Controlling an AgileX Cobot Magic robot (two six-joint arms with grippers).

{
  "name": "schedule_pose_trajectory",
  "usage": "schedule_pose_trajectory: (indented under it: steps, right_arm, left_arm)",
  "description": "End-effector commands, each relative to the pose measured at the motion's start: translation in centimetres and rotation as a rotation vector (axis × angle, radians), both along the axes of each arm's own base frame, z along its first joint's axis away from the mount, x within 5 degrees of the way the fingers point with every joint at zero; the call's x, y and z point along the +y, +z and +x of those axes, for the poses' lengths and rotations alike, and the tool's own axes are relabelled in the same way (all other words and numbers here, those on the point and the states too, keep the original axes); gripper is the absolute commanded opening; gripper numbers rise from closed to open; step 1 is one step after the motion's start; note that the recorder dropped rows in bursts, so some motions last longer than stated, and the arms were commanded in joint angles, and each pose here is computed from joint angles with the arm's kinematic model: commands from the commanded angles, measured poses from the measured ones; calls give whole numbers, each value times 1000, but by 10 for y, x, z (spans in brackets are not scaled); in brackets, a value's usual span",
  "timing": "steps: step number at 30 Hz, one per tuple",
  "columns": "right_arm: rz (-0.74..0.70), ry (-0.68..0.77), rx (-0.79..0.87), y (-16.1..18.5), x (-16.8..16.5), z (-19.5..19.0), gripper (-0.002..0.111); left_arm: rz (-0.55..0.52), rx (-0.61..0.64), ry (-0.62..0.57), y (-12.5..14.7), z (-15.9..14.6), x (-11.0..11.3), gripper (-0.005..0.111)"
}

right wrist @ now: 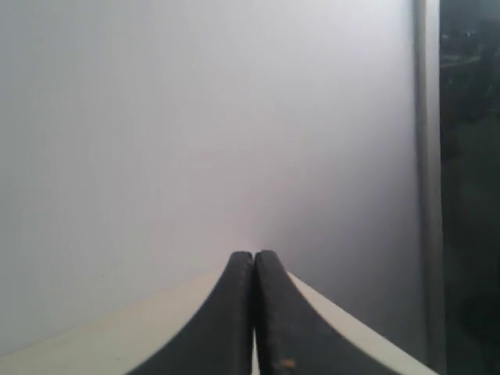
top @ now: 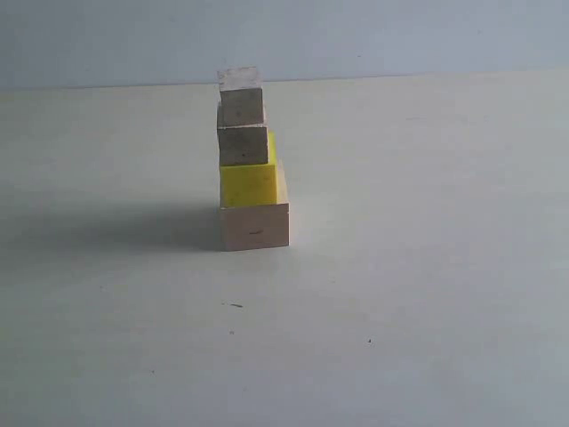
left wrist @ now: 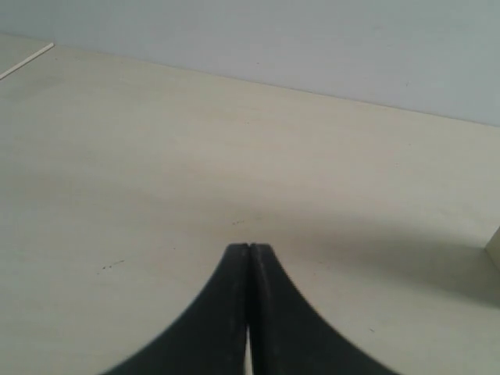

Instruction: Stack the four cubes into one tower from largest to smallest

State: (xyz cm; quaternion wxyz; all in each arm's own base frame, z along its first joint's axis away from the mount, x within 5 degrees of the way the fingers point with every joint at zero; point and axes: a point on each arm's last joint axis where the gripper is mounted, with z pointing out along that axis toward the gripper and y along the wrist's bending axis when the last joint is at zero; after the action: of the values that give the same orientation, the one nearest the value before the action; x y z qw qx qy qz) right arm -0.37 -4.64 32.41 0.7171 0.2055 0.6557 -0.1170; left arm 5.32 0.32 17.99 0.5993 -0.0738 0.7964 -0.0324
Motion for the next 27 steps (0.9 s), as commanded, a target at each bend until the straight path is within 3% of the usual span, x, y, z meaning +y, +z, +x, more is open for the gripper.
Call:
schedule_pose_trajectory:
  steps: [1,12,23,27]
  right_arm:
    - [83,28,-9,-4,4,1,0]
    - [79,325,-121,1,30,13,0]
    - [33,468,84,-100,45,56,0]
    - [-30,457,117,-106,44,57,0]
  left_arm:
    - [0,-5,-7,0,0,0,0]
    - [0,-5,-7,0,0,0,0]
    - [3,-5,-7,0,0,0,0]
    - [3,-5,-7,0,0,0,0]
